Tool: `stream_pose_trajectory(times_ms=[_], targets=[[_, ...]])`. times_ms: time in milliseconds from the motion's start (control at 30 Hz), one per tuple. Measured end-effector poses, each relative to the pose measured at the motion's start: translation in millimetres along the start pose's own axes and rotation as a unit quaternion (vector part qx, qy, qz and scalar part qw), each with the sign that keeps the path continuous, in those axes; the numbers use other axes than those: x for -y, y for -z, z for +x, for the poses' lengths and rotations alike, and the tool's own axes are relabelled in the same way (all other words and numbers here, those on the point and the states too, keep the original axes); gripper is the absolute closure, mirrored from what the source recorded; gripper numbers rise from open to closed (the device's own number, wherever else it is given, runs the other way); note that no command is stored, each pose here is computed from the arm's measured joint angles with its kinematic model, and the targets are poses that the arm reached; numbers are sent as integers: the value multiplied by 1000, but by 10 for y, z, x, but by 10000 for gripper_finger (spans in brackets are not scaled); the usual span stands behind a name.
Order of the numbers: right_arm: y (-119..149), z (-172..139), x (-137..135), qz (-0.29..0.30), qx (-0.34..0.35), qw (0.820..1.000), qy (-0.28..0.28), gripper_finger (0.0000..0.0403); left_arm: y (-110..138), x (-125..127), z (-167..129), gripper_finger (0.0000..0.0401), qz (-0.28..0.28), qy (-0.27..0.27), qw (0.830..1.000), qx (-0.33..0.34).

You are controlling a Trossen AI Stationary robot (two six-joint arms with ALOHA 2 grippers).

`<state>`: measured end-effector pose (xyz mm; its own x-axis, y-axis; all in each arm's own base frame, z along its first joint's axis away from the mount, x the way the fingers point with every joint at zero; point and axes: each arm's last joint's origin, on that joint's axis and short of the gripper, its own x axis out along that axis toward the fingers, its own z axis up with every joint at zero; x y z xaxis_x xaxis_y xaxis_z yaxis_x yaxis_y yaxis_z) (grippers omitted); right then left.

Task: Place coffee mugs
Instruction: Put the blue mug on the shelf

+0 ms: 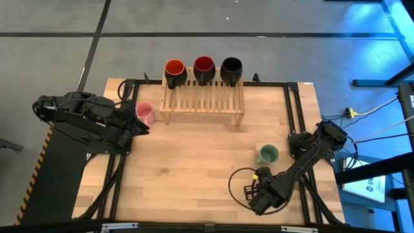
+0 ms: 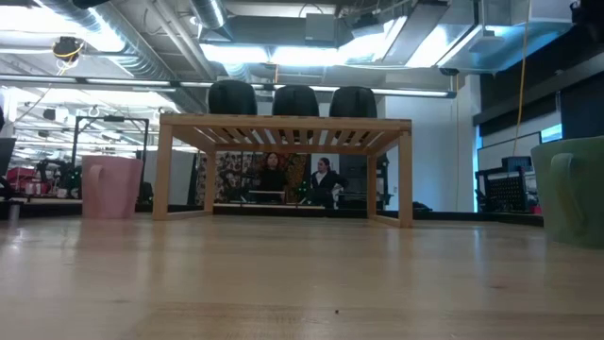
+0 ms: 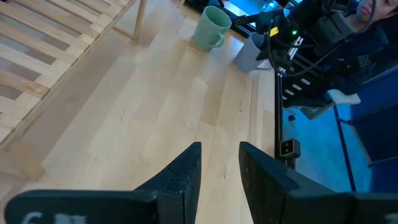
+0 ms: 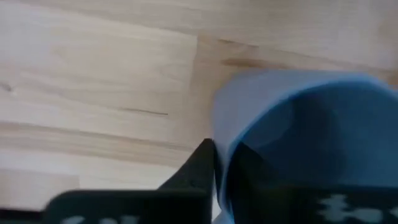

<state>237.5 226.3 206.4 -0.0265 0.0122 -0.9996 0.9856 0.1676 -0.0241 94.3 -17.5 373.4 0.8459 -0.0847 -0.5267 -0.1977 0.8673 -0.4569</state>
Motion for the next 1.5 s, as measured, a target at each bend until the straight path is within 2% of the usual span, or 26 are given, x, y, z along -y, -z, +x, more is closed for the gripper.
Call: stream_pose_trajectory(times_ms=[100,167,267,333,467,667,767,900,1100,1333,1500], targets=[[21,-18,-34,-32,-8,999,-17,391,0,0,0,299,0,0,1000,0],[53,-84,-94,-68,-6,997,-48,390,0,0,0,299,0,0,1000,0],[76,-243,-236,-130,9,984,-117,397,0,0,0,299,0,0,1000,0],[29,-317,-339,-167,29,975,-142,396,0,0,0,299,0,0,1000,0],[-174,-345,-598,-252,60,955,-141,398,0,0,0,299,0,0,1000,0],[-595,-230,-960,-324,73,937,-107,399,0,0,0,299,0,0,1000,0],[-794,-178,-1059,-338,62,935,-92,399,-1,-1,0,299,-1,-2,1000,2],[-1021,-172,-1101,-328,60,939,-79,399,-6,-8,0,299,-9,-14,1000,10],[-1242,-134,-1144,-321,62,942,-73,398,-7,-11,0,299,-9,-18,1000,13],[-1263,-43,-1155,-335,61,938,-62,395,-7,-11,-1,299,-9,-18,1000,13],[-1260,-5,-1160,-318,52,945,-60,354,-7,-11,0,299,-9,-18,1000,13]])
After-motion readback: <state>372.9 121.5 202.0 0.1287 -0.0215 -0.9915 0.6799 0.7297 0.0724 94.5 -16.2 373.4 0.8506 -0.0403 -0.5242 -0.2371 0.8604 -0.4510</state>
